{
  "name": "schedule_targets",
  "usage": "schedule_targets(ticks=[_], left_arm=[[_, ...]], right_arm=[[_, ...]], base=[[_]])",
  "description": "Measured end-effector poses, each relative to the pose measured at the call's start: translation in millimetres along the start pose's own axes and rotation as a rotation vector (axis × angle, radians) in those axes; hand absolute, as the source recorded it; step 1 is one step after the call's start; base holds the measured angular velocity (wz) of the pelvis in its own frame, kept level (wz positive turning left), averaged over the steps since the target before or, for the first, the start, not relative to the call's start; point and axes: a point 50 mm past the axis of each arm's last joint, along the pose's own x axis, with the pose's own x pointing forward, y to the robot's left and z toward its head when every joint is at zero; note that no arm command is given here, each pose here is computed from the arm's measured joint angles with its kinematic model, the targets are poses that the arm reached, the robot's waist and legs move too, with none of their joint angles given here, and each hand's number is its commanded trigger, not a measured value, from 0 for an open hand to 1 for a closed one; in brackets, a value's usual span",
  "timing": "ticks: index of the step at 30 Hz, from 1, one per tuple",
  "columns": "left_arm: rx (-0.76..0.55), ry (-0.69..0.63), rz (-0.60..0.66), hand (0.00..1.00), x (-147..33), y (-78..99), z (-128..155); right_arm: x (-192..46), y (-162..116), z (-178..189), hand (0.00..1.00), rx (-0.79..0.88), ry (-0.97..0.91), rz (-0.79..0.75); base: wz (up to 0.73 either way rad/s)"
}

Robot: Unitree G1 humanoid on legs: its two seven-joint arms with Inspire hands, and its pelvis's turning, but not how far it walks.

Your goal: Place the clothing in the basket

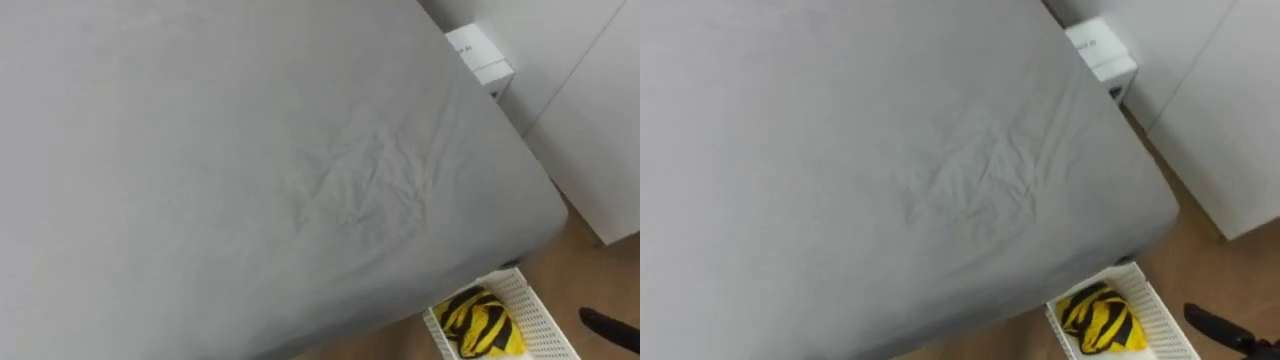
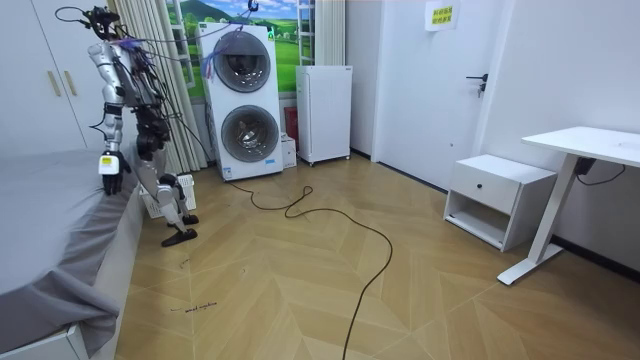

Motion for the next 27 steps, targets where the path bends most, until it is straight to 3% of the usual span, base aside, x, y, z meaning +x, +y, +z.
schedule_targets(ticks=[3,8,14,23,27], left_arm=[[0.0,0.002,0.007,0.0,-0.1,2.0,-1.2],[0.033,-0.014,0.018,0.0,-1.9,1.2,-3.1],[0.018,-0.052,0.016,0.0,-3.6,-18.0,0.6],[0.003,-0.074,-0.024,0.0,-5.3,-32.2,3.1],[0.003,-0.073,-0.029,0.0,-5.4,-32.6,2.7]], right_arm=[[-5.8,6.1,-11.2,0.0,-0.01,0.018,0.036],[-27.2,30.1,-52.0,0.0,-0.071,0.117,0.223],[-57.0,55.7,-99.3,0.0,-0.151,0.26,0.422],[-71.4,51.6,-131.6,0.0,-0.468,0.349,0.568],[-72.2,50.8,-134.0,0.0,-0.513,0.36,0.572]], base=[[0.08],[0.24],[0.3],[0.23],[0.09]])
